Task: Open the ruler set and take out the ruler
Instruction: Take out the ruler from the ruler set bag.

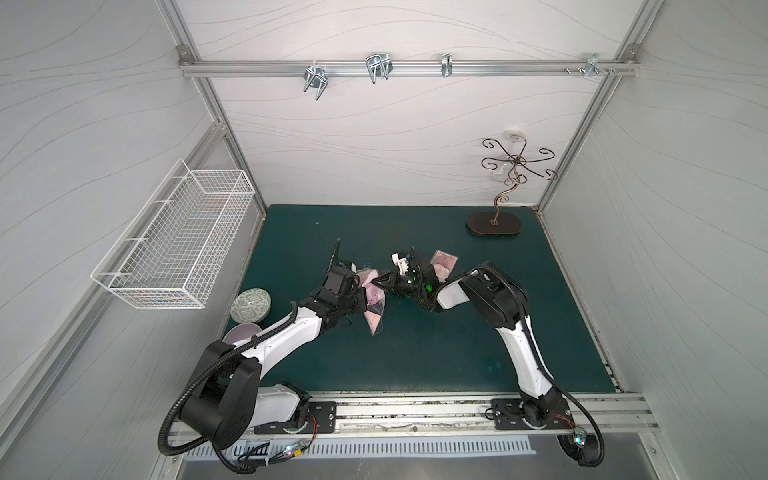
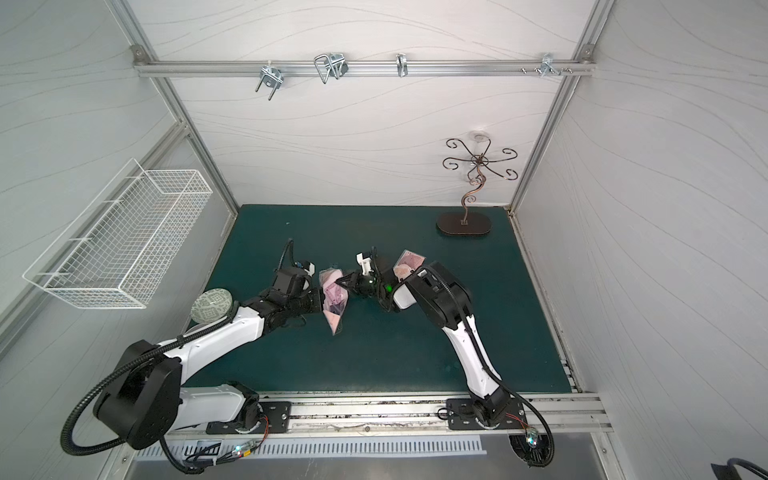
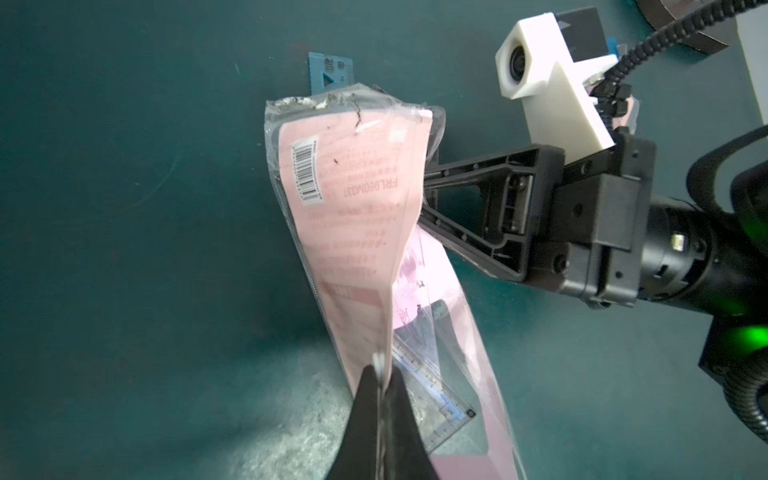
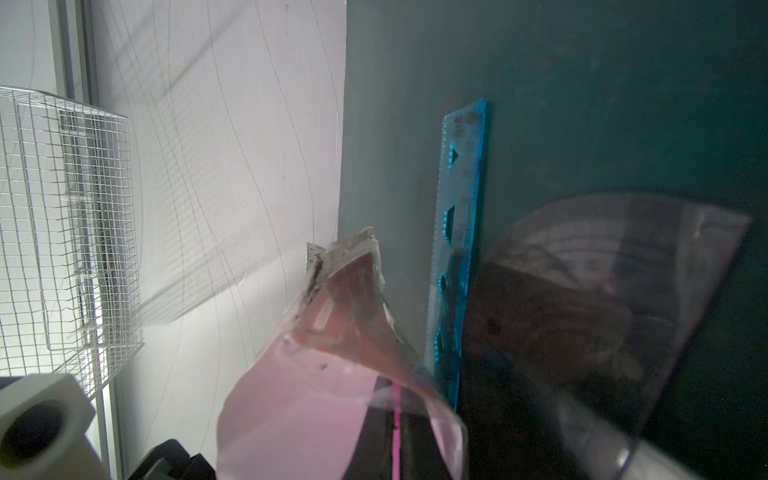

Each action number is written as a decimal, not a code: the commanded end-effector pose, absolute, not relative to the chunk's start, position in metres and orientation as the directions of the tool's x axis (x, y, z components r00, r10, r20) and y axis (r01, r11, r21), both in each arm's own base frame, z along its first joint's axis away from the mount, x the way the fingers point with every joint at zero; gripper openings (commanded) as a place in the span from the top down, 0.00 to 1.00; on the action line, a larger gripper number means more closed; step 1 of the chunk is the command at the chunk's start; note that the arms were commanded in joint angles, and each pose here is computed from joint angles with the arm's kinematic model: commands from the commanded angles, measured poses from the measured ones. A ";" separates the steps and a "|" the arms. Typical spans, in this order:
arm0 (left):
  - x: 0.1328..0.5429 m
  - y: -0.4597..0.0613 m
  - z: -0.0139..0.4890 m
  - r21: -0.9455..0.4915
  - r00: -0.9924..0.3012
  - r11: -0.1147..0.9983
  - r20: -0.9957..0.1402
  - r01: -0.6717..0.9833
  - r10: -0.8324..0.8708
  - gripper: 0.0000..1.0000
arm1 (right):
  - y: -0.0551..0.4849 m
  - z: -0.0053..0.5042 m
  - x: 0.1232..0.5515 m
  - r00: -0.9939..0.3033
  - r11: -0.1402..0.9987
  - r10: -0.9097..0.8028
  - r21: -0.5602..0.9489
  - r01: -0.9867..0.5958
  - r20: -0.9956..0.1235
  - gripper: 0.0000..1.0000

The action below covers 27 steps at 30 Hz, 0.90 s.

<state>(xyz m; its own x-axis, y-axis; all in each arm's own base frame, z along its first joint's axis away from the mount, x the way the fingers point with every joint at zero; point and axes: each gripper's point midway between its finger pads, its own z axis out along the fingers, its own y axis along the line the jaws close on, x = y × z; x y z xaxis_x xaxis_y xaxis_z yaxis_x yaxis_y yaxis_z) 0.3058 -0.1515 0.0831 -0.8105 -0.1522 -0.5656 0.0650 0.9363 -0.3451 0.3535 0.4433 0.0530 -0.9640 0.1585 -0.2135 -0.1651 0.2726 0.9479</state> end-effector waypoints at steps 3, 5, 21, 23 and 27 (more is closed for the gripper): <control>0.313 -0.156 0.097 -0.350 -0.795 0.932 -0.589 0.093 -0.142 1.00 | 0.444 0.107 0.362 -0.928 0.195 0.179 0.936 -0.293 -0.328 1.00; 0.314 -0.157 0.098 -0.349 -0.793 0.932 -0.593 0.097 -0.140 1.00 | 0.444 0.116 0.362 -0.920 0.176 0.181 0.932 -0.316 -0.347 1.00; 0.316 -0.136 0.093 -0.226 -0.811 0.973 -0.576 0.036 -0.104 1.00 | 0.404 0.181 0.369 -0.808 0.284 0.224 0.830 -0.481 -0.545 1.00; 0.316 -0.133 0.093 -0.202 -0.812 0.979 -0.576 0.034 -0.091 1.00 | 0.397 0.189 0.372 -0.806 0.295 0.236 0.830 -0.473 -0.543 1.00; 0.315 -0.120 0.097 -0.159 -0.801 0.987 -0.591 -0.005 -0.099 1.00 | 0.382 0.192 0.380 -0.819 0.314 0.250 0.844 -0.435 -0.516 1.00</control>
<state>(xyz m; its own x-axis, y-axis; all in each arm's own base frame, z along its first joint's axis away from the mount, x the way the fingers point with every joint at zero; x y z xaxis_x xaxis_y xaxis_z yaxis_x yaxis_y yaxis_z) 0.3045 -0.1306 0.0769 -0.8374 -0.1017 -0.5371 0.0147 0.9780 -0.2081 0.3750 0.3950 0.1928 -0.8158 0.2411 -0.5256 -0.4618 0.2753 0.8432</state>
